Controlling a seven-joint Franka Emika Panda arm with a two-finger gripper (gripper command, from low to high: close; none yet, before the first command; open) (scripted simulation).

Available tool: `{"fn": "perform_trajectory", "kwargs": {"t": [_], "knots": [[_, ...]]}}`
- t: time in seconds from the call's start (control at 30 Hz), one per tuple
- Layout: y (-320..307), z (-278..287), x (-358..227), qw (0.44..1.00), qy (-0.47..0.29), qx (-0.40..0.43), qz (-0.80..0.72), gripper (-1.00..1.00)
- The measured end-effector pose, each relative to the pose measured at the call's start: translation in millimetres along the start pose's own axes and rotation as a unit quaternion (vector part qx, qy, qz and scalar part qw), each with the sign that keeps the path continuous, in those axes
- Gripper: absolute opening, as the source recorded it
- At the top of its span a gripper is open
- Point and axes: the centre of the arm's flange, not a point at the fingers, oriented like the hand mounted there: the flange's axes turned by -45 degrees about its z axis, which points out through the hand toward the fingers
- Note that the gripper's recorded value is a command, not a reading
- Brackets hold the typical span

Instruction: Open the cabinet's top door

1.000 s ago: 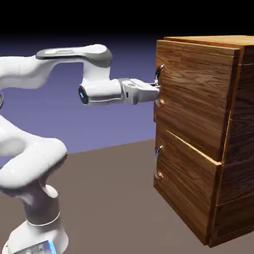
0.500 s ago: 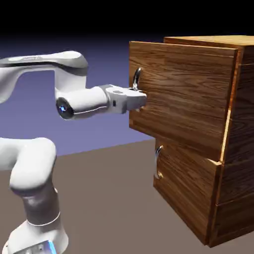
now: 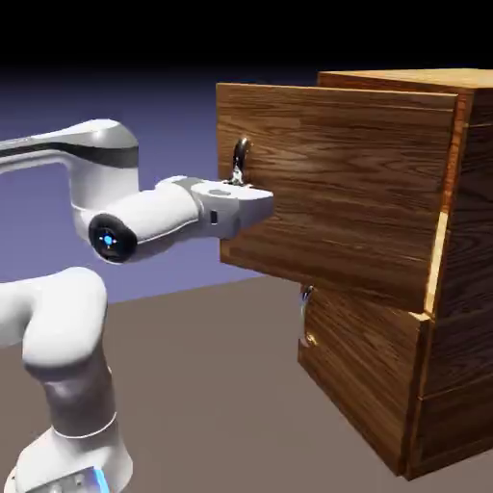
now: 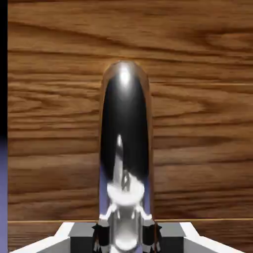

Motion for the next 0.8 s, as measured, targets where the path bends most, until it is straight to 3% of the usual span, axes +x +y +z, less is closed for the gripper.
{"fn": "perform_trajectory", "kwargs": {"t": [0.3, 0.63, 0.8], "knots": [[24.8, -46.6, -2.1, 0.997, -0.006, 0.073, 0.002, -1.0], [22.2, -41.3, -5.1, 0.998, -0.018, 0.064, -0.002, -1.0], [37.1, -63.7, -0.1, 0.994, 0.002, 0.107, 0.003, -1.0]]}}
